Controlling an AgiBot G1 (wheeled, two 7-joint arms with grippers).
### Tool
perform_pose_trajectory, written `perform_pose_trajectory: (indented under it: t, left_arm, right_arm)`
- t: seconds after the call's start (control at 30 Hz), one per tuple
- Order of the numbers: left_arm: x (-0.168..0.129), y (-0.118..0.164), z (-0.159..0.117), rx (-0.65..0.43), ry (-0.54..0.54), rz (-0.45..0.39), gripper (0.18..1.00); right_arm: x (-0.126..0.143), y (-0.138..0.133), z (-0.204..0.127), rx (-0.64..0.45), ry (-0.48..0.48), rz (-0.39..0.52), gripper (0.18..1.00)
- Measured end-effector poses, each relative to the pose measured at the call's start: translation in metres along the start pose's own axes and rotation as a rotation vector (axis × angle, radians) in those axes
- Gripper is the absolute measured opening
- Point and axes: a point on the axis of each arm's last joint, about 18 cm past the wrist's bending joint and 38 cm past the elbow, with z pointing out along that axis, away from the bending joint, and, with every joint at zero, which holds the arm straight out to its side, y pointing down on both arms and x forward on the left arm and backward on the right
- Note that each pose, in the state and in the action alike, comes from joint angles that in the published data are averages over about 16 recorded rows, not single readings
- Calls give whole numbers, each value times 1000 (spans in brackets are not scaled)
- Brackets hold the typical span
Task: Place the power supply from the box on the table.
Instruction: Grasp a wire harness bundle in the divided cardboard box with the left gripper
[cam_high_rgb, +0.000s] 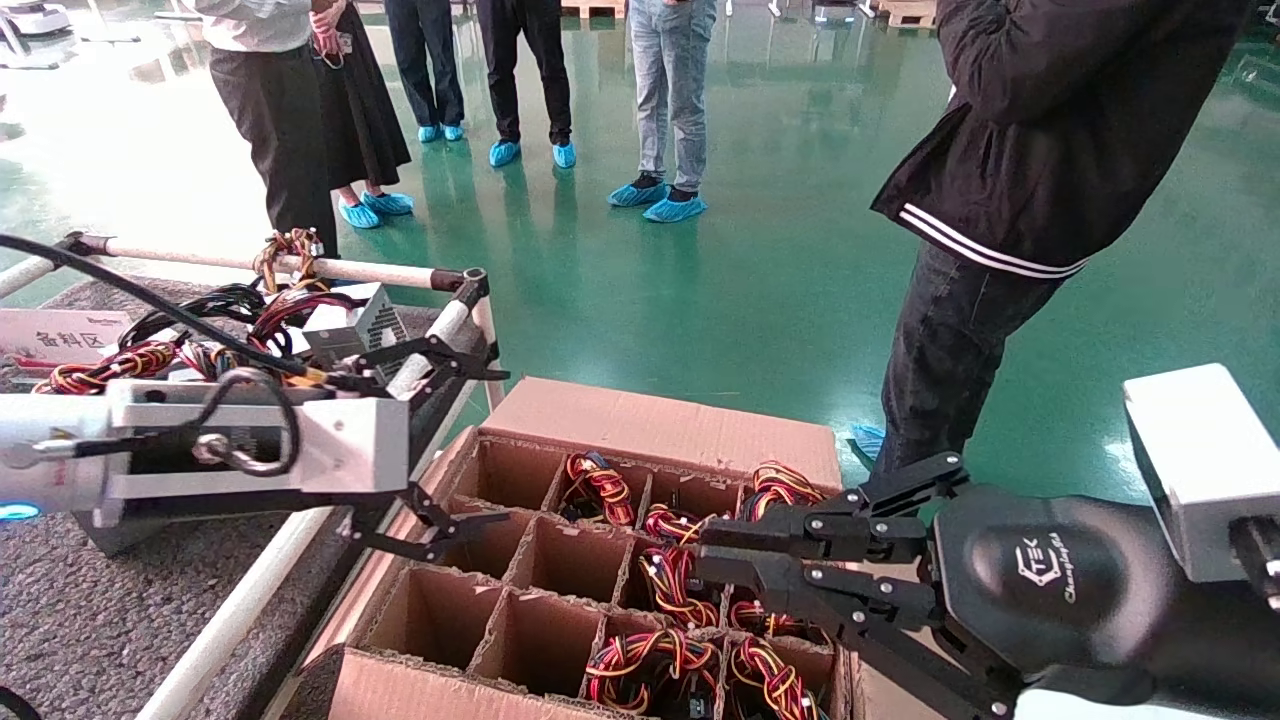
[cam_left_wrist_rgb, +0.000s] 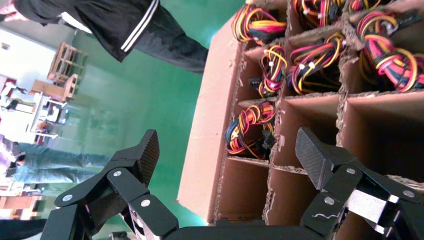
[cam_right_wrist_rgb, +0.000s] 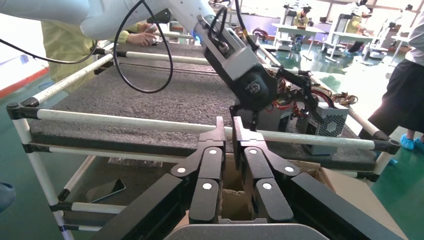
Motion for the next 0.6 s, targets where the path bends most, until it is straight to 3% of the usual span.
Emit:
perform_pose_trajectory:
  t: [0.07, 0.6]
  left_arm:
    - [0, 2, 5, -13, 2, 7, 998]
    - [-1, 11, 39, -86, 13, 21, 998]
  right_arm:
    - [0, 0, 0, 0, 0, 0, 284]
    - [0, 0, 0, 0, 0, 0, 191]
